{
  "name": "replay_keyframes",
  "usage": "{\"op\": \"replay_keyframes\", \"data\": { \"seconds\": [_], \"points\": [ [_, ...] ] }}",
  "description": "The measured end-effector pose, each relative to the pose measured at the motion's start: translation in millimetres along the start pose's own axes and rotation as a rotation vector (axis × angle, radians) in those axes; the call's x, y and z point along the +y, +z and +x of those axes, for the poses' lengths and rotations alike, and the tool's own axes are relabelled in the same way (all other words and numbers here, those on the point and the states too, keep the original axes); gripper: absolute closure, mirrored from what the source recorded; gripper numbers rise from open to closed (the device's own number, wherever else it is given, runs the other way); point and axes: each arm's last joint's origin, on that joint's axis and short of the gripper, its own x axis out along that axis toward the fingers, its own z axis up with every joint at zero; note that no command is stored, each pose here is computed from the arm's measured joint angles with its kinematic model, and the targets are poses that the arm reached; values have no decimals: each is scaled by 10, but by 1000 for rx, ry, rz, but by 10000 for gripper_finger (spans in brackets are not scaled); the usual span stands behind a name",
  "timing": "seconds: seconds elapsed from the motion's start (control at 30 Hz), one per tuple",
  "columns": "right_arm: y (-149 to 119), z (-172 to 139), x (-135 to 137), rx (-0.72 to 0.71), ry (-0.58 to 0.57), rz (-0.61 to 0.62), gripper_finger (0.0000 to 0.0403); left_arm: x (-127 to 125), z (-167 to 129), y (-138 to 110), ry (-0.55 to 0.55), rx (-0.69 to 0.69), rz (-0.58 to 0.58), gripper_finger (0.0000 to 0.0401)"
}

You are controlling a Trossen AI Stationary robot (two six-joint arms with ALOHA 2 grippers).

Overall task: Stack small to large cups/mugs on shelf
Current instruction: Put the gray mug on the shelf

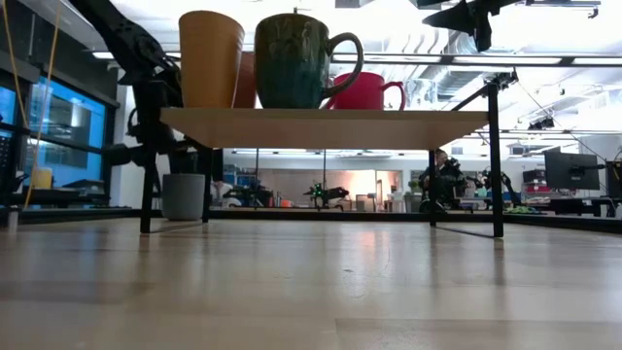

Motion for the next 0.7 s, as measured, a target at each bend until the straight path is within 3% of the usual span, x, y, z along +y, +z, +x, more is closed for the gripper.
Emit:
{"op": "replay_keyframes", "data": {
  "seconds": [0.13, 0.37, 0.5, 0.7],
  "points": [
    [0, 0, 0, 0, 0, 18, 252, 3, 0, 0, 3, -5, 0, 385],
    [0, 0, 0, 0, 0, 22, 252, 12, -53, 17, -8, -17, 6, 396],
    [0, 0, 0, 0, 0, 22, 252, -34, -239, 95, -86, -79, -19, 396],
    [0, 0, 0, 0, 0, 22, 252, -186, -747, 391, -274, -226, -98, 398]
  ]
}}
